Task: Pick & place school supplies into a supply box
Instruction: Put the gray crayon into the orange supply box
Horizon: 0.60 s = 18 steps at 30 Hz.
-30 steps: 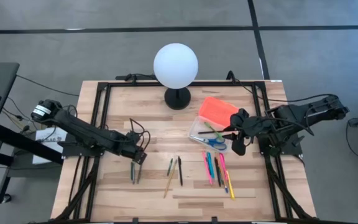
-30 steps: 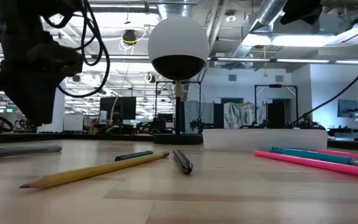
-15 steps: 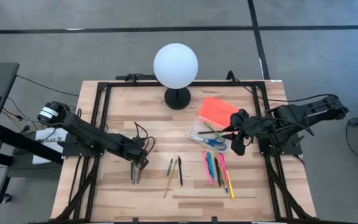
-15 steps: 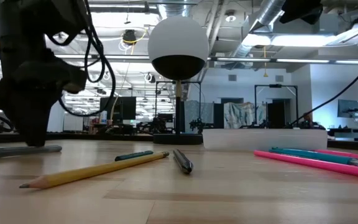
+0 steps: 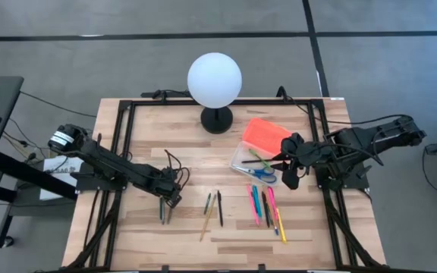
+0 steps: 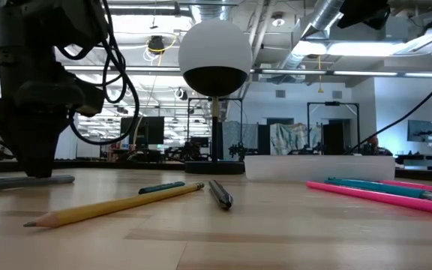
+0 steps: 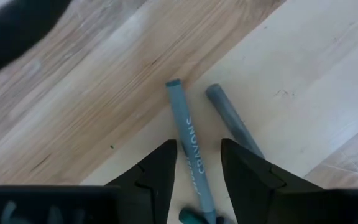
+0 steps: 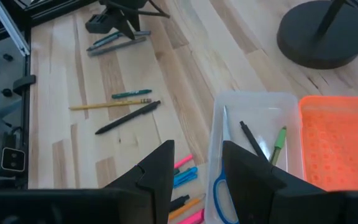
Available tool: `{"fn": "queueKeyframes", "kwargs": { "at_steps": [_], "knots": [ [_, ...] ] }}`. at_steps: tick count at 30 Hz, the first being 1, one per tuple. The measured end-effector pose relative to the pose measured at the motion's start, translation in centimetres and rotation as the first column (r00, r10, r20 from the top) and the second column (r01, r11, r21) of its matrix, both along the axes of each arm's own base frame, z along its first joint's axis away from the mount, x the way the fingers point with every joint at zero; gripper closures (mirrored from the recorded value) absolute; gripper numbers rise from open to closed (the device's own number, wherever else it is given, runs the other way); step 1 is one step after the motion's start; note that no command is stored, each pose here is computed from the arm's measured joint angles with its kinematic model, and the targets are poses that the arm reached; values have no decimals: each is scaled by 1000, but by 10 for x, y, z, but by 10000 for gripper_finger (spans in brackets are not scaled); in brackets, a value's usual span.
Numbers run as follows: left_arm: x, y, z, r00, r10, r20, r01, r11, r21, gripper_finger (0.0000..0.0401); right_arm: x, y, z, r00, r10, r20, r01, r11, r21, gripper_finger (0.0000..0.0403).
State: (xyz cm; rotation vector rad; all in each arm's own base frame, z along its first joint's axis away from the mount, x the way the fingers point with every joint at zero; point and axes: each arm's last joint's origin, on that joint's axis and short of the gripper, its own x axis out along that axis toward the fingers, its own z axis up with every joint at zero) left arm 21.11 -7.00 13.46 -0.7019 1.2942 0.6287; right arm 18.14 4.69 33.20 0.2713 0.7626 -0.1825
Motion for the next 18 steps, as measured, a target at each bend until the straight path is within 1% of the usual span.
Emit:
{"fn": "queueKeyframes", "kwargs": {
  "at_steps": [10, 13, 18],
  "knots": [
    [0, 9, -1, 998, 44, -40, -45, 998, -33, 341, 0, 0, 0, 1000, 1, 0, -1, 1000, -1, 276],
    [0, 9, -1, 998, 45, -43, -46, 998, -31, 356, 0, 0, 0, 1000, 1, 0, -1, 1000, 0, 276],
    [0, 9, -1, 999, 17, -43, -18, 1000, -26, 372, 0, 0, 0, 1000, 3, -1, -3, 1000, 2, 276]
  ]
}}
